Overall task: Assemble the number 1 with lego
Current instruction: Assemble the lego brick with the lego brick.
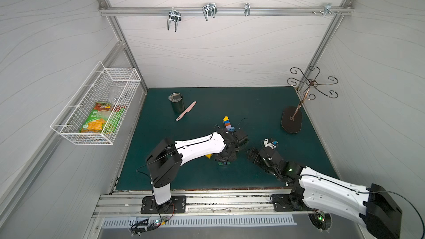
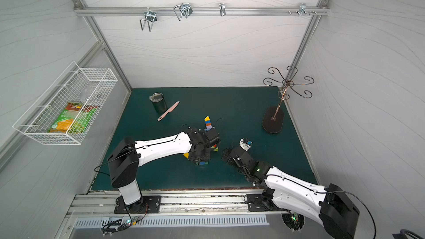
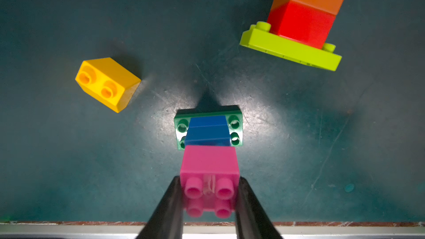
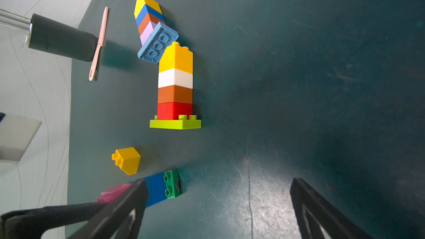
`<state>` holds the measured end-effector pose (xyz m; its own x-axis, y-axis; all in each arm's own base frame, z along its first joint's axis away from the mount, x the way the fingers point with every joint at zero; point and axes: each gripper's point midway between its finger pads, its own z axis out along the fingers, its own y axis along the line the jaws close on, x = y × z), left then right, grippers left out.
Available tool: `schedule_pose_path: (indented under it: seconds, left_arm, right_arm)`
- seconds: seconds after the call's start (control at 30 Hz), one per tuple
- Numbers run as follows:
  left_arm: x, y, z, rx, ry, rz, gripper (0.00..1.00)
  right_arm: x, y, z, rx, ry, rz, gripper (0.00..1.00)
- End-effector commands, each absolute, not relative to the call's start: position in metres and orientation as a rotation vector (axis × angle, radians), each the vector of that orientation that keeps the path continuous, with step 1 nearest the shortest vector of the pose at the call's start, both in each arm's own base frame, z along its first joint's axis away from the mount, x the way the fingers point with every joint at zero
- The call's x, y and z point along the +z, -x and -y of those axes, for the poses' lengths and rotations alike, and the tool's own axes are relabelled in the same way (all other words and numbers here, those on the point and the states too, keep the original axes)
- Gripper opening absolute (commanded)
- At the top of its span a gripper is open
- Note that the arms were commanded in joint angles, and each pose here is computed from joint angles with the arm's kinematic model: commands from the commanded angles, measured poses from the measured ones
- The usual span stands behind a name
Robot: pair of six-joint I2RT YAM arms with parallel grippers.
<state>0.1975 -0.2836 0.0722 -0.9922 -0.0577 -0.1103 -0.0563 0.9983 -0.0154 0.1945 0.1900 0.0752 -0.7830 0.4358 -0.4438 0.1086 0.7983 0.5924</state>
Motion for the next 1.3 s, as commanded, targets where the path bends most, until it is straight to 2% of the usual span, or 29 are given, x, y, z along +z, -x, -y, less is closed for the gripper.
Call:
schedule_pose_path:
  seconds: [0.0,0.4,0.87,1.27]
  left_arm:
    - [0.053,-0.195,0.276,0.077,0.146,-3.074,0.01]
    - [0.058,-0.201,0.276,0.035,0.221,-3.044,0.01]
    - [0.001,-0.180,0.260,0.166,0.113,-3.152,0.00]
    - [-0.010,-0.168,0.251,0.292,-0.008,-3.229,0.00]
  right_arm:
    - [0.077,-0.196,-0.191,0.751,-0.389,-2.398,0.99]
    - [0.077,-0.196,-0.192,0.757,-0.384,-2.399,0.99]
    - [0.077,-0.196,-0.192,0.761,-0.384,-2.397,0.99]
    - [0.077,-0.196,-0.192,0.759,-0.384,-2.399,0.99]
